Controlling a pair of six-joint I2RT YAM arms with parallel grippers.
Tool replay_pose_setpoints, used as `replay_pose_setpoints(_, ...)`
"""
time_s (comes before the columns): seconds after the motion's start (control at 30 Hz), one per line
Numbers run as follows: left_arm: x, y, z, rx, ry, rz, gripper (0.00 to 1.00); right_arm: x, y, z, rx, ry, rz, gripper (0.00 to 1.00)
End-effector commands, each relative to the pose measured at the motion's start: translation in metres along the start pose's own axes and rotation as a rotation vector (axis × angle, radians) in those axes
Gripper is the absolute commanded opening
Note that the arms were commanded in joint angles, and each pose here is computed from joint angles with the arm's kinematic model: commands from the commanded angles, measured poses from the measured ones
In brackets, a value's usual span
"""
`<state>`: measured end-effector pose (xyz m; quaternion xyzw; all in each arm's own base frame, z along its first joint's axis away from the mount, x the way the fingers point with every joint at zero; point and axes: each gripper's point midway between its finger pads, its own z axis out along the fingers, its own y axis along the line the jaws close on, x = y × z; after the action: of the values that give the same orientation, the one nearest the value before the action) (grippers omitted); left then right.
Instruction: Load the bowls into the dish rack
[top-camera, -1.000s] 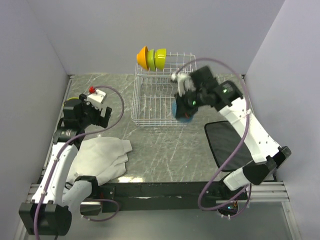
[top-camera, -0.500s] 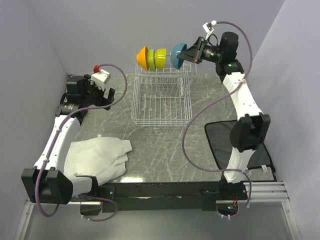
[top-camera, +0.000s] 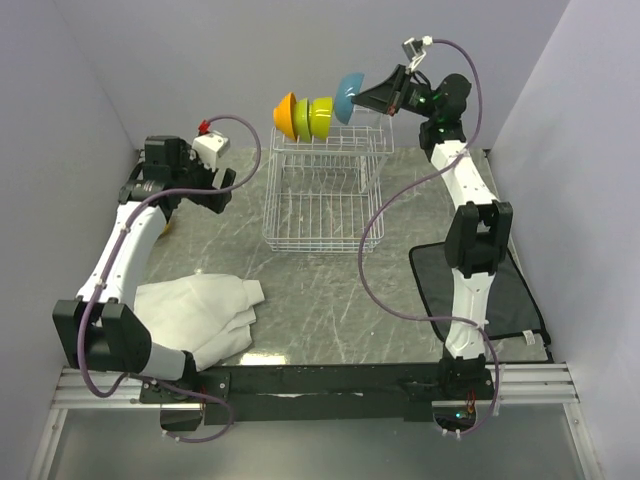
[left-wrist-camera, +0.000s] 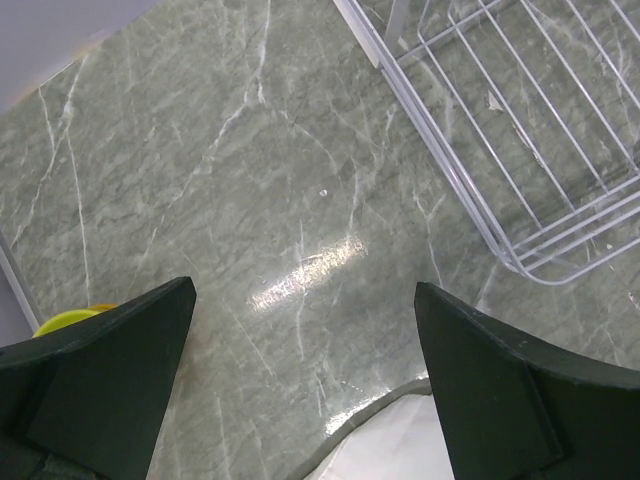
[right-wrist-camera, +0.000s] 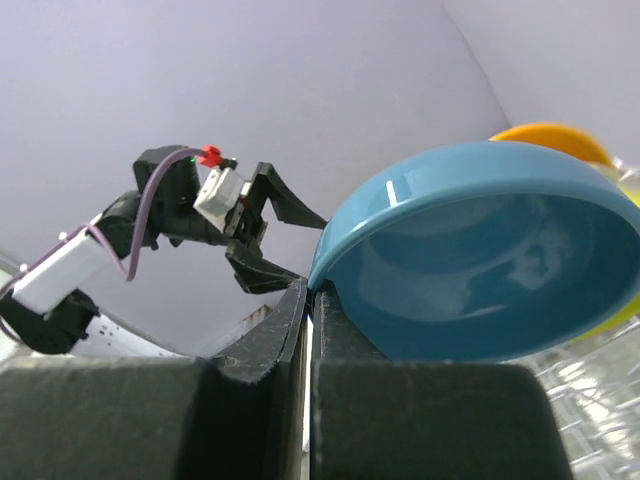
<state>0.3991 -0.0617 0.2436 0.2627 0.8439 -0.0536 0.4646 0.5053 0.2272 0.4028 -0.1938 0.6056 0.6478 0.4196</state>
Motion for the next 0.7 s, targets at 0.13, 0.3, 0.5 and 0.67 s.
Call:
replay_pose_setpoints(0.13,0.003,0.003,0.003,0.006,0.074,0.067,0.99,-0.023,0.008,-0.016,-0.100,-0.046,-0.161,0.00)
replay_pose_setpoints(0.3,0.016,0.007,0.002,-0.010,0.120,0.137,0.99,-0.015,-0.009,-0.021,-0.129,-0.051,-0.192,0.00)
replay_pose_setpoints(0.5,0.027,0.003,0.004,-0.024,0.197,0.173,0.99,-0.009,-0.029,-0.021,-0.146,-0.063,-0.199,0.00)
replay_pose_setpoints(0.67,0.026,-0.004,0.008,-0.035,0.224,0.223,0.99,-0.005,-0.036,-0.017,-0.154,-0.058,-0.204,0.00)
